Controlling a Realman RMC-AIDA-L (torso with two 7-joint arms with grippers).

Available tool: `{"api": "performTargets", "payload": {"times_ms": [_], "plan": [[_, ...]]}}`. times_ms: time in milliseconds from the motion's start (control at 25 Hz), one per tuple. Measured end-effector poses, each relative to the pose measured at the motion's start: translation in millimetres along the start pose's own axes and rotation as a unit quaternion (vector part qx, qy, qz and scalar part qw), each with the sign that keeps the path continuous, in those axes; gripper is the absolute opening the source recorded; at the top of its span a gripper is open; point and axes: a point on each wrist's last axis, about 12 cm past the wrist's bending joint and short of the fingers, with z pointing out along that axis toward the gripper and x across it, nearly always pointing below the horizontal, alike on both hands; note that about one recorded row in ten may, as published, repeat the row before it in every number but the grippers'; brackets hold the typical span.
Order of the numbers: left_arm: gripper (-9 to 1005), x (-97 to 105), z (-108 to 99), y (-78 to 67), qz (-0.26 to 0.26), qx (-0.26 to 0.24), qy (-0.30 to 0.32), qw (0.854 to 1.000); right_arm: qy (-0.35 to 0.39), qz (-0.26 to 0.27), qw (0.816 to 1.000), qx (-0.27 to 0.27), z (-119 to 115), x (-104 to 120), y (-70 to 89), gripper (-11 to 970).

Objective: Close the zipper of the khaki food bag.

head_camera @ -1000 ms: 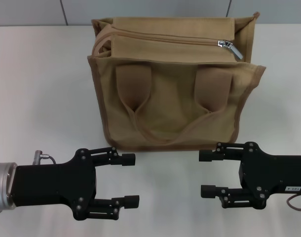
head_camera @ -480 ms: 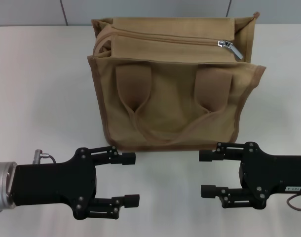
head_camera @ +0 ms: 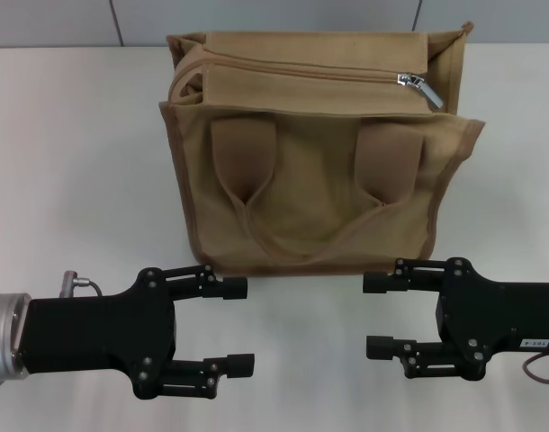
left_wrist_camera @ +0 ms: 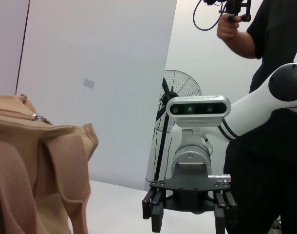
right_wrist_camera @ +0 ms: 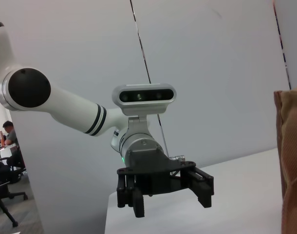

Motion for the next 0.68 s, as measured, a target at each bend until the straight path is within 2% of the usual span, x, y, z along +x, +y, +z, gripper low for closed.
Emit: {"api": "performTargets", "payload": {"times_ms": [680], "plan": [[784, -0.6, -0.3, 1.4, 0.002, -0.001, 0.003, 1.0, 0.0, -0.004, 1.0, -0.003, 1.7, -2.4, -2.1, 700]]}}
